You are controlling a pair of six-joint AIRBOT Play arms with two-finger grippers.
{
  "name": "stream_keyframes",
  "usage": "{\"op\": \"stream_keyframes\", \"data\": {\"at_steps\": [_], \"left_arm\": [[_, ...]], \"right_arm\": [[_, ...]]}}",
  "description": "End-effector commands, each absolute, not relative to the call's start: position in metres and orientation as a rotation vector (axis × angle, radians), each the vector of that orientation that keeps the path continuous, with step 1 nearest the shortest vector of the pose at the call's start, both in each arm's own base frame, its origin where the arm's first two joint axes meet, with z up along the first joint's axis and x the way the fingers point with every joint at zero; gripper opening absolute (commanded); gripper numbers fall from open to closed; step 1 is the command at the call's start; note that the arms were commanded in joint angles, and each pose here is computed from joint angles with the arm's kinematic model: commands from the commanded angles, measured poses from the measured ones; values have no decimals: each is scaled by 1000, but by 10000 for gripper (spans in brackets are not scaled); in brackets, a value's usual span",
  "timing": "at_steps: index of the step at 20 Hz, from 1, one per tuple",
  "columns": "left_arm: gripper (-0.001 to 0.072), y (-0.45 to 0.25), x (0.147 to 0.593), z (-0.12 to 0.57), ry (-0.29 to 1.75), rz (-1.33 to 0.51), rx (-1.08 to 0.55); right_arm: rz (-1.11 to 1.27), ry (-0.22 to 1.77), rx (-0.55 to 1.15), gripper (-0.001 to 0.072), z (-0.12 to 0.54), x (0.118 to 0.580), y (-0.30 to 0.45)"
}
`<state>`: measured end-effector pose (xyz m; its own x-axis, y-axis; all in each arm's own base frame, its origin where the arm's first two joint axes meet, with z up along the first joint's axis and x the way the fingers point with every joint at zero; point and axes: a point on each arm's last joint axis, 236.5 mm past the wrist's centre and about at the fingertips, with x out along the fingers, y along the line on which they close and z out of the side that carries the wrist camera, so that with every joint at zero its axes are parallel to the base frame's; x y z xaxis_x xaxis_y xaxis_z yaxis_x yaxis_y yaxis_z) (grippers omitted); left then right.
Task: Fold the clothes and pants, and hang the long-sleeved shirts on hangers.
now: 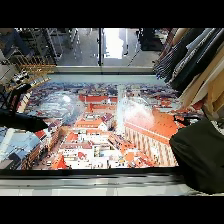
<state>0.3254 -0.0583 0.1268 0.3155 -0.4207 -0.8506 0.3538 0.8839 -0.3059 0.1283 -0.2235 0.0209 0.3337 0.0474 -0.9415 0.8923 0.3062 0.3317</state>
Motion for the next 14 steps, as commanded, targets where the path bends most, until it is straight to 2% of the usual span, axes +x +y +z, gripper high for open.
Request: {"op": "stream_keyframes", "data": {"at_steps": [1, 3, 5, 7, 8, 10, 11, 12, 13, 14], "left_arm": [[17, -57, 328, 122, 1154, -509, -74], [17, -57, 328, 121, 1156, -509, -74], [18, -55, 328, 120, 1160, -501, -67], [18, -46, 328, 116, 1175, -471, -39], [17, -33, 328, 111, 1192, -426, 1], [17, 25, 344, 105, 1182, -139, 66], [18, 60, 353, 111, 1137, 63, 52], [18, 85, 362, 123, 1063, 211, 25], [19, 92, 375, 140, 963, 255, 1], [19, 88, 388, 156, 865, 256, -48]], "right_arm": [[-849, 1148, 1108, 704, -1, 86, -229], [-916, 1038, 999, 703, 50, 93, -267], [-931, 779, 907, 701, 131, 130, -304], [-770, 523, 788, 701, 211, 201, -310], [-651, 460, 748, 700, 235, 237, -295], [-409, 537, 681, 695, 234, 294, -234], [-300, 649, 647, 621, 215, 313, -195], [-210, 755, 620, 490, 191, 325, -159], [-125, 858, 588, 389, 164, 332, -122], [-51, 934, 560, 324, 139, 338, -89]]}}
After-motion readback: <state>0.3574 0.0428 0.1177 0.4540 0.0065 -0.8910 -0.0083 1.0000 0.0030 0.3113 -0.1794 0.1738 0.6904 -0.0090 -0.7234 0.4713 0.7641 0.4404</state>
